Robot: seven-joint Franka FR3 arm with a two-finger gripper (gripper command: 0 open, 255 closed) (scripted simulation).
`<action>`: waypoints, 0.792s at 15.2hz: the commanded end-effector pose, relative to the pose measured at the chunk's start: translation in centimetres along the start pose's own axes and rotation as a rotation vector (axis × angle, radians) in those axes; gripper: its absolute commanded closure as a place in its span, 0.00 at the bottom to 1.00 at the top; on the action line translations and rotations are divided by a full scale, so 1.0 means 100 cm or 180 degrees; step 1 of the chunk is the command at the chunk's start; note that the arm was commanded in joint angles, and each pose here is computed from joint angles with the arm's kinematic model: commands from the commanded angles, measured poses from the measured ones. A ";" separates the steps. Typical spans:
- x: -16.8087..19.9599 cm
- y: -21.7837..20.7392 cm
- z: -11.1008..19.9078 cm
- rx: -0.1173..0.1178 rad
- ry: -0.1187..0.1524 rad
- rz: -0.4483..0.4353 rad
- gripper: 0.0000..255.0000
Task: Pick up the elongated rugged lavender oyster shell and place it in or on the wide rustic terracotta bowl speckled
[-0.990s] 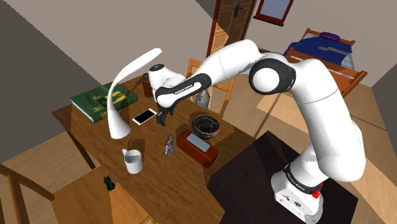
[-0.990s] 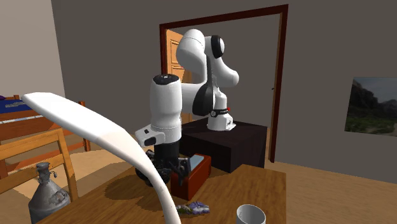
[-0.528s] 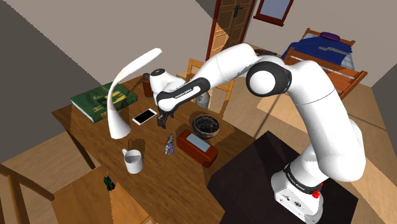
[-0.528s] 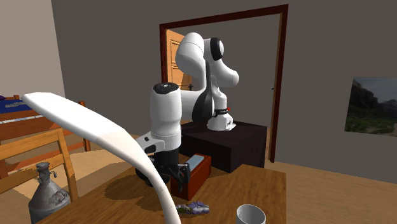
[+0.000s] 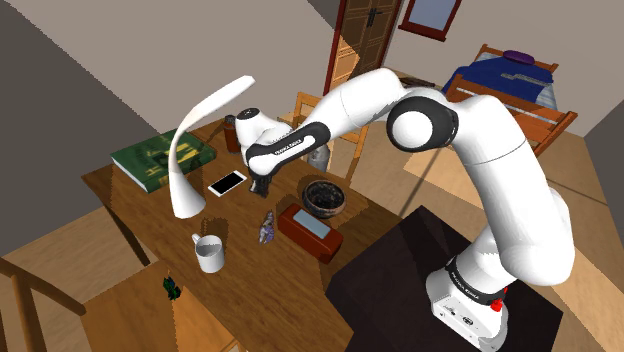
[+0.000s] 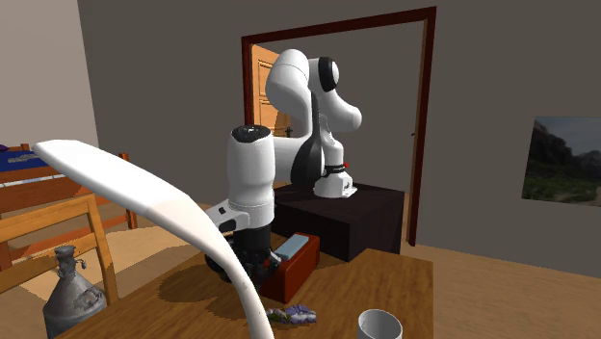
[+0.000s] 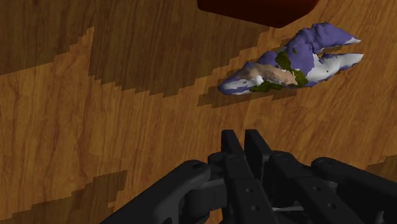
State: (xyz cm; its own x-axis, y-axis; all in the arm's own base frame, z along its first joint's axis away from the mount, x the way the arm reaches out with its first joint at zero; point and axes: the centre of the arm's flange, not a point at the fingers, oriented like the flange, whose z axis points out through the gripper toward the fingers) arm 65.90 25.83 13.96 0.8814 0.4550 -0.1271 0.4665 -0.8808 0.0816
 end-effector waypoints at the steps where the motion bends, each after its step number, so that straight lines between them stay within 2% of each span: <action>1: 0.000 0.000 0.000 0.0000 0.0000 0.0000 1.00; 6: 0.000 0.000 0.000 0.0000 0.0000 0.0000 1.00; 7: 0.000 0.000 0.000 0.0000 0.0000 0.0000 0.00; 12: -0.065 -0.037 0.032 0.0116 0.0423 0.1442 0.00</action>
State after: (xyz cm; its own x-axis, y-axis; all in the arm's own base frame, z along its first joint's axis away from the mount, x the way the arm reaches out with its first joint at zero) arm 59.79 25.65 11.86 0.9898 0.1422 0.0009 0.1417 -0.9866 0.0808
